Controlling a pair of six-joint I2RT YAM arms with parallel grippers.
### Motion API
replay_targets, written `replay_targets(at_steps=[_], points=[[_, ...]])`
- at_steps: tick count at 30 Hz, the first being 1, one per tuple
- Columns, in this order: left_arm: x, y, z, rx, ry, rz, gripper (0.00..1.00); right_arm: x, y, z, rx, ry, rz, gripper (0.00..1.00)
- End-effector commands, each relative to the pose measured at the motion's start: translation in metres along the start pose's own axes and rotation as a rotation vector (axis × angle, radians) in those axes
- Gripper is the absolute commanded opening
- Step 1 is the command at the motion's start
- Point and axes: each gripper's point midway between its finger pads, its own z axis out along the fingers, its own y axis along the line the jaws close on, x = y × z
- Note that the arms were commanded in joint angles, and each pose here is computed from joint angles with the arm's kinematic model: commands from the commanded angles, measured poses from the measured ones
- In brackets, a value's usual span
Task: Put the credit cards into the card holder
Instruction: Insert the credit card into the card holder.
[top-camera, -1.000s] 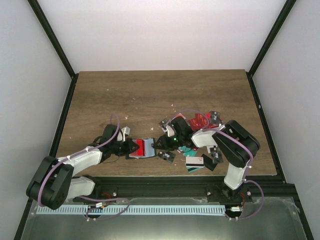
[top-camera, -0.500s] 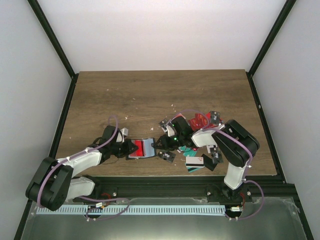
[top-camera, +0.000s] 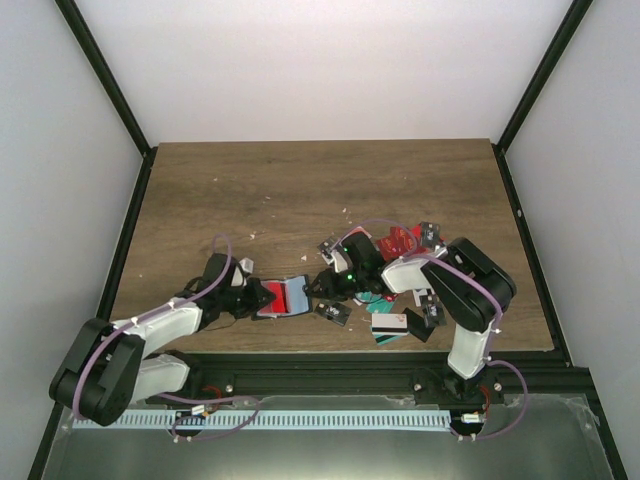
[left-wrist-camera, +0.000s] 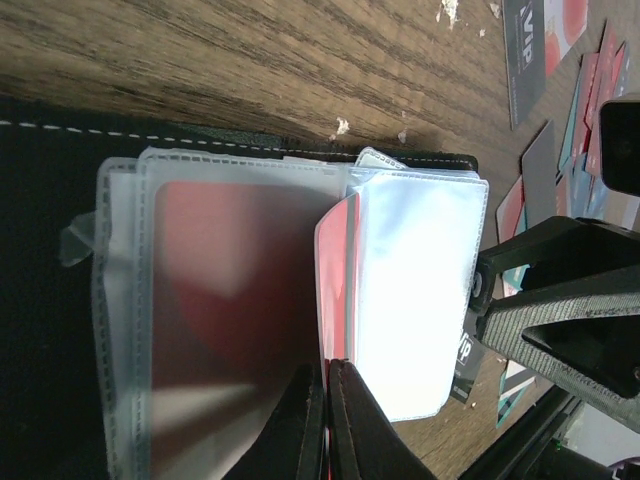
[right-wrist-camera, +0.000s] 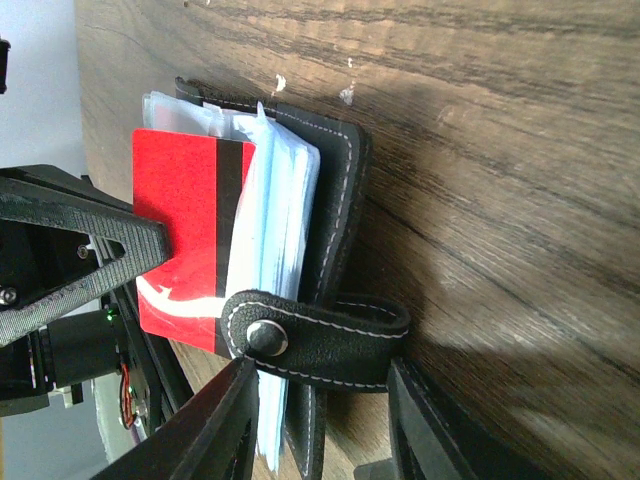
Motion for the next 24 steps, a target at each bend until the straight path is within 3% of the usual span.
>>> replay_targets(at_steps=[1,16,24], points=[[0.018,0.017,0.004,-0.028,0.060,-0.050,0.04,0.002,-0.011,0.007,0.025,0.017,0.029,0.37],[0.030,0.000,0.018,0.067,0.222,0.108,0.04,0.005,-0.019,0.012,0.037,0.034,0.025,0.36],[0.028,0.011,0.025,-0.004,0.249,0.050,0.04,0.007,-0.024,0.008,0.042,0.027,0.026,0.35]])
